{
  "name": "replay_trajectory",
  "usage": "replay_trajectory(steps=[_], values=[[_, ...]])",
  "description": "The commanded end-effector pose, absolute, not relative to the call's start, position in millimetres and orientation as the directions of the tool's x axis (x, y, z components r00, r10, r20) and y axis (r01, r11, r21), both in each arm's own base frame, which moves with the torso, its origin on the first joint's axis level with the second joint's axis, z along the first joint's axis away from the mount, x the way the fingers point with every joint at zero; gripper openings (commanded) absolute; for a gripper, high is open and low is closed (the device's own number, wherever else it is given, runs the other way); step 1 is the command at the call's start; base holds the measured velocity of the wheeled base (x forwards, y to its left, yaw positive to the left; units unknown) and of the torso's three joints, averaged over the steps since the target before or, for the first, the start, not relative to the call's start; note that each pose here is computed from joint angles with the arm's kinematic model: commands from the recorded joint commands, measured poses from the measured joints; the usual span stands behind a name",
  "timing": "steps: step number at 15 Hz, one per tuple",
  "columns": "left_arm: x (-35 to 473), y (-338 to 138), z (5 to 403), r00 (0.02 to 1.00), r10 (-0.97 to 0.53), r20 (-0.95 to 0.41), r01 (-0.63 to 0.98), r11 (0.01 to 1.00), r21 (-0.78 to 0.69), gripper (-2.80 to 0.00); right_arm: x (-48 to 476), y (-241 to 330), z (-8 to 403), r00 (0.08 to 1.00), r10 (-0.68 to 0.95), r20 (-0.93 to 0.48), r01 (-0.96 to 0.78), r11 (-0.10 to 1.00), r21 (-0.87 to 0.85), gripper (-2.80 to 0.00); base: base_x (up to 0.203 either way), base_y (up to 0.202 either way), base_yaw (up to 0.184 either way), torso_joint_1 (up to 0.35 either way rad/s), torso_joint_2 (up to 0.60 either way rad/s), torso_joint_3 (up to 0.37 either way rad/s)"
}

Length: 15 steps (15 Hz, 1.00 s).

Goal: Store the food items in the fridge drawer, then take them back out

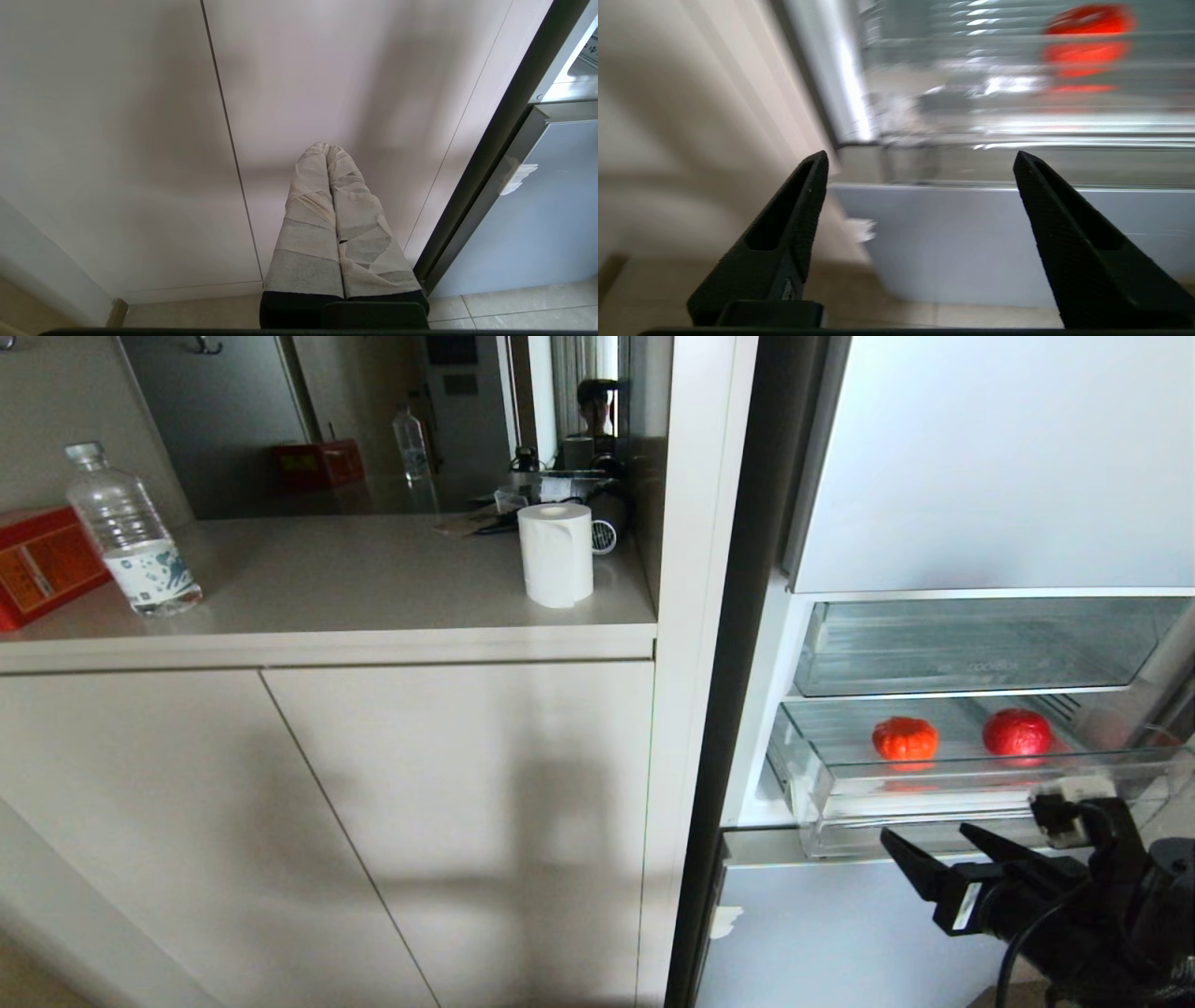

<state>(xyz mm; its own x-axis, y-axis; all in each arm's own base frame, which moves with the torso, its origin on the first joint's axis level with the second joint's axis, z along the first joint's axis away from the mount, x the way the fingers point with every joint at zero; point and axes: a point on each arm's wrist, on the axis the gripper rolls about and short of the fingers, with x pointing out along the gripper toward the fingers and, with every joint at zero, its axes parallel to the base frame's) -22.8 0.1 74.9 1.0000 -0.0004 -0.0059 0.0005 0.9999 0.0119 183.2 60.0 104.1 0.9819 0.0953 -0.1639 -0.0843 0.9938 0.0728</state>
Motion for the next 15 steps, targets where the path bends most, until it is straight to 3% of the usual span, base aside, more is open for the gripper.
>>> replay_trajectory(steps=[1,8,11,15], values=[[-23,0,75,1.0,0.0,-0.008,0.0,1.0,0.012,-2.8,190,44,138,0.999,0.008,-0.047,-0.005,0.997,0.08,0.0,0.0,0.0,0.0,0.0,0.0,0.0],[-23,0,75,1.0,0.0,-0.008,0.0,1.0,0.012,-2.8,255,-9,195,0.969,-0.078,-0.233,0.087,0.996,0.032,0.0,0.0,0.0,0.0,0.0,0.0,0.0],[-23,0,75,1.0,0.0,-0.008,0.0,1.0,0.012,-2.8,284,-24,184,0.918,-0.088,-0.387,0.074,0.996,-0.05,0.0,0.0,0.0,0.0,0.0,0.0,0.0],[-23,0,75,1.0,0.0,-0.008,0.0,1.0,0.012,-2.8,318,-27,161,0.878,-0.077,-0.473,0.048,0.996,-0.074,0.0,0.0,0.0,0.0,0.0,0.0,0.0]])
